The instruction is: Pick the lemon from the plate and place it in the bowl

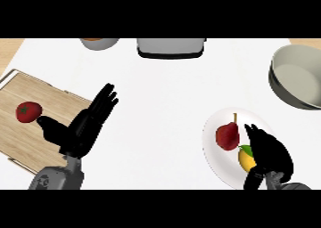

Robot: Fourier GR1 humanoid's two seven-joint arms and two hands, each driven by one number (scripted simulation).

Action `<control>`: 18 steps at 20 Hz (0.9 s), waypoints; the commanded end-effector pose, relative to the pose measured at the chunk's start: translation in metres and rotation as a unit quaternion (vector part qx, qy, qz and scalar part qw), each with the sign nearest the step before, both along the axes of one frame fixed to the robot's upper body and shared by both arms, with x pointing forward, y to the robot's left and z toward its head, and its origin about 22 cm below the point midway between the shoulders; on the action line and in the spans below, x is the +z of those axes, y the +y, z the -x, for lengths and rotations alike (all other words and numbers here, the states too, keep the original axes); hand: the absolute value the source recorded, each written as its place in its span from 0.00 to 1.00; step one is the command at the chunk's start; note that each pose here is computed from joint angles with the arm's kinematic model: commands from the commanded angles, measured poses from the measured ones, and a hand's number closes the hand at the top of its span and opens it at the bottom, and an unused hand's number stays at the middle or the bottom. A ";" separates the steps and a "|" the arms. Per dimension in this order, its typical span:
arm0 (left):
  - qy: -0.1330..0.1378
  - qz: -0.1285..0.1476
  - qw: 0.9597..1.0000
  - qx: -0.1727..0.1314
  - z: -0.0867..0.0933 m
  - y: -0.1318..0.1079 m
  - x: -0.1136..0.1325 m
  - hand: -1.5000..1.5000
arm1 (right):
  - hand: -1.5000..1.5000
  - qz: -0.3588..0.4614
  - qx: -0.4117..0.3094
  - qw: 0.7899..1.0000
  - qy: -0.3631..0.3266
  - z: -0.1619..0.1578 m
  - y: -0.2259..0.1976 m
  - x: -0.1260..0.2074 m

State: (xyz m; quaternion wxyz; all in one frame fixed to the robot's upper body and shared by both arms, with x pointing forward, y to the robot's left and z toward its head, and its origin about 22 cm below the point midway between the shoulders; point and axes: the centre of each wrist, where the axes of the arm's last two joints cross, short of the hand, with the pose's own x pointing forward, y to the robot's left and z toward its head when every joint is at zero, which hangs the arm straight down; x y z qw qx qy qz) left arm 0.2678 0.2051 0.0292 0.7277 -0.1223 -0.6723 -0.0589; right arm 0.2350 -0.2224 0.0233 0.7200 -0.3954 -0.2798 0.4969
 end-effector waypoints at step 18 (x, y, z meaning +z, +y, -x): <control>-0.001 0.002 1.000 -0.008 -0.010 0.002 0.000 0.50 | 1.00 -0.008 0.073 0.997 -0.034 -0.009 -0.014 -0.047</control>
